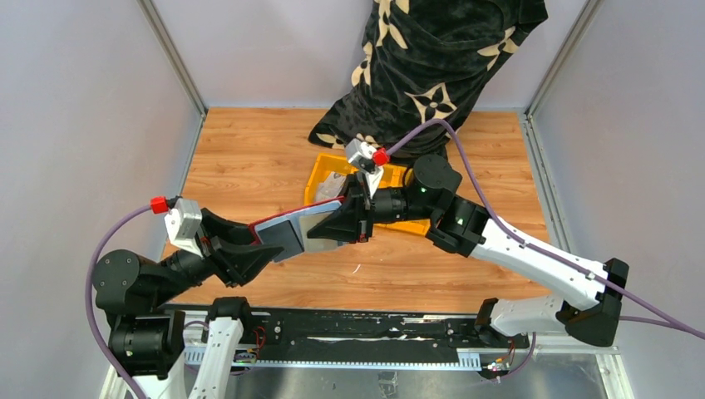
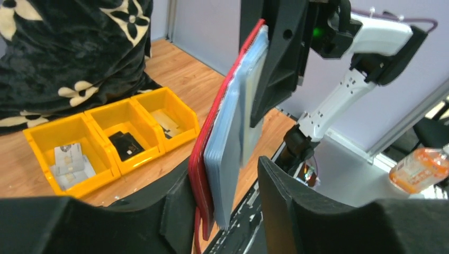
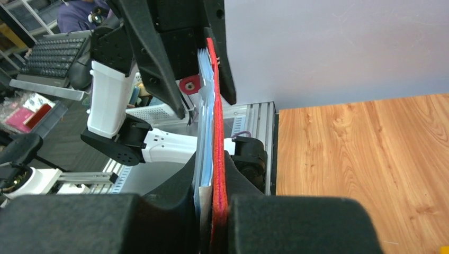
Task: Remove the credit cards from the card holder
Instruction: Remove the credit card from the card holder.
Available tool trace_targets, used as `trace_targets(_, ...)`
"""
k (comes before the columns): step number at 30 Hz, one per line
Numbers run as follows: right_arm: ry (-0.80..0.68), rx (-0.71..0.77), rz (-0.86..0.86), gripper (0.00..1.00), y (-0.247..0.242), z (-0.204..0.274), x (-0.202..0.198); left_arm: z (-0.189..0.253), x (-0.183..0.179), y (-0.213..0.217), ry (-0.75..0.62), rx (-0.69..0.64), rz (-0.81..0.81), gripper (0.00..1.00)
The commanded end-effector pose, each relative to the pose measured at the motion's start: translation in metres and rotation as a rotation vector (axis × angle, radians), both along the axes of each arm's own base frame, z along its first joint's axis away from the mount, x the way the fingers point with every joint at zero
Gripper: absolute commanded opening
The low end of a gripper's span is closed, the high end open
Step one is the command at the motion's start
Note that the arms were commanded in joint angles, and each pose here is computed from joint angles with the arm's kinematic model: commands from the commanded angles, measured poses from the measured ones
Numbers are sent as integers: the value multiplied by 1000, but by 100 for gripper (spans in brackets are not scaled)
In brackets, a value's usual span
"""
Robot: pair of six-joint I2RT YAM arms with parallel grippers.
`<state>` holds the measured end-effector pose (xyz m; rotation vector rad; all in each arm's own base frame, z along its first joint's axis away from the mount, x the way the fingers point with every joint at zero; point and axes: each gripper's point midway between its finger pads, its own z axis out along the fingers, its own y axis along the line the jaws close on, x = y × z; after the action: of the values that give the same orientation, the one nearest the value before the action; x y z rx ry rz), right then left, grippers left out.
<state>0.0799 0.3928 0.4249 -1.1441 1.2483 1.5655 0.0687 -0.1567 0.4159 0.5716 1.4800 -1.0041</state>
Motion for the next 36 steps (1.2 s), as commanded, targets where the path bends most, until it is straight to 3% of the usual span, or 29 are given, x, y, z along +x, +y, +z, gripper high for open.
trace_targets(1,16,209,-26,0,-23,43,-5,-6,12,7,59,-40,90,51)
trace_targets(8,56,332,-71,0,-38,59,-4,7,6,-2,116,-237,14,51)
trace_targets(15,88,384,-84,0,-41,64,-2,13,-2,-7,179,-302,-48,50)
trace_targets(26,171,414,-47,0,-23,55,5,36,-8,-7,149,-386,-81,48)
trace_targets(36,212,436,-7,0,-22,48,1,31,15,-1,188,-444,-18,29)
